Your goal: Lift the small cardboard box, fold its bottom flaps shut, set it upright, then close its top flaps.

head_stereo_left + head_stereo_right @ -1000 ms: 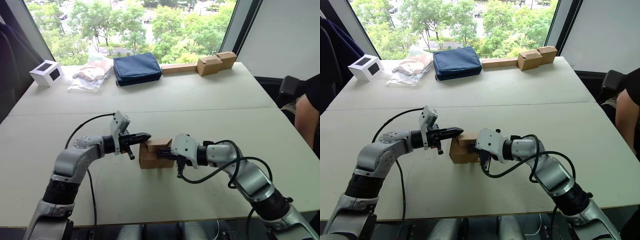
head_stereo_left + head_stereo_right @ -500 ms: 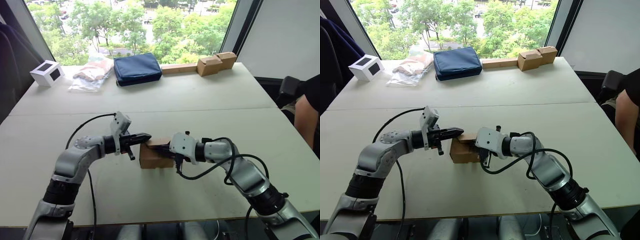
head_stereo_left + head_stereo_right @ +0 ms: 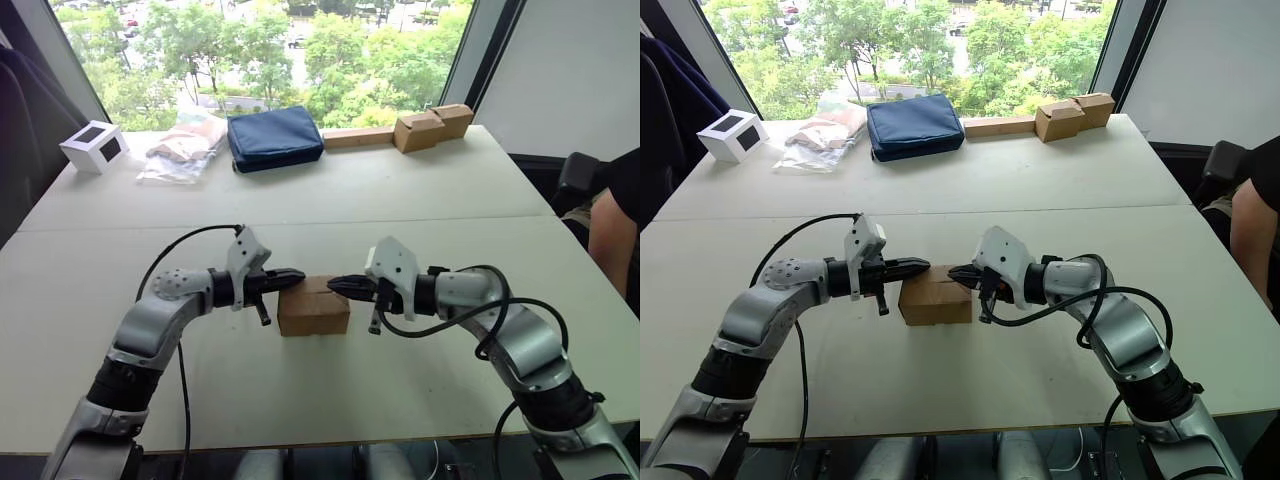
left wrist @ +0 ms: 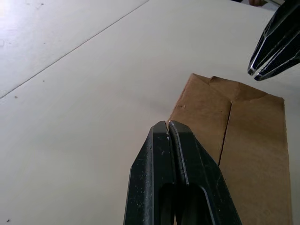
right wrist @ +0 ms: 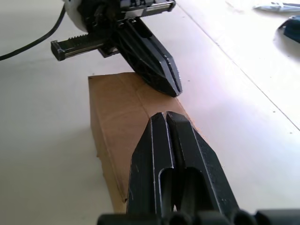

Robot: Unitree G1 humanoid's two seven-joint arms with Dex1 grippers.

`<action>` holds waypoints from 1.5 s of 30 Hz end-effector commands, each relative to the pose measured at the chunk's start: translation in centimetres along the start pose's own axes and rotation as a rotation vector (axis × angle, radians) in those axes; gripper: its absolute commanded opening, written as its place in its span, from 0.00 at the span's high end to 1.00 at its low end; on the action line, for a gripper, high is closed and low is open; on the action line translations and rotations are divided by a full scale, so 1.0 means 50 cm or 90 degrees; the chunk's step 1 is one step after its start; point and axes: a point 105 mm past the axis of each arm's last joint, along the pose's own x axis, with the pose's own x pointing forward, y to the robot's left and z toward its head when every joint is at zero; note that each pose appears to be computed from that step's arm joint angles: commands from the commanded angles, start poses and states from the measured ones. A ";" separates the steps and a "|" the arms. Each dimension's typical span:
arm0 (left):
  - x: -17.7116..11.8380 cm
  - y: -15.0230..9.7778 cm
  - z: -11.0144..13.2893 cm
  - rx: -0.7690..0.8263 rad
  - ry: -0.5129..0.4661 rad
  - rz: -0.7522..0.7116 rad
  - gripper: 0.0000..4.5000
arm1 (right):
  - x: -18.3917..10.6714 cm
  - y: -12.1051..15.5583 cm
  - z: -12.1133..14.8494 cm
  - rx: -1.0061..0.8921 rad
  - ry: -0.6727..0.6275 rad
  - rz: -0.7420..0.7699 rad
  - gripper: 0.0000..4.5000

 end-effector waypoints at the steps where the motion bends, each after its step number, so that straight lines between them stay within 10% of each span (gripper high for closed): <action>1: -0.005 -0.004 0.048 -0.016 -0.058 -0.007 0.99 | 0.002 -0.011 0.017 -0.021 -0.024 -0.020 1.00; 33: -0.007 -0.046 -0.014 -0.034 0.017 -0.018 0.99 | 0.041 -0.005 -0.035 -0.081 0.045 0.005 1.00; 45: -0.146 -0.027 0.037 -0.152 -0.104 0.068 0.99 | -0.074 -0.063 0.042 0.165 -0.152 -0.084 1.00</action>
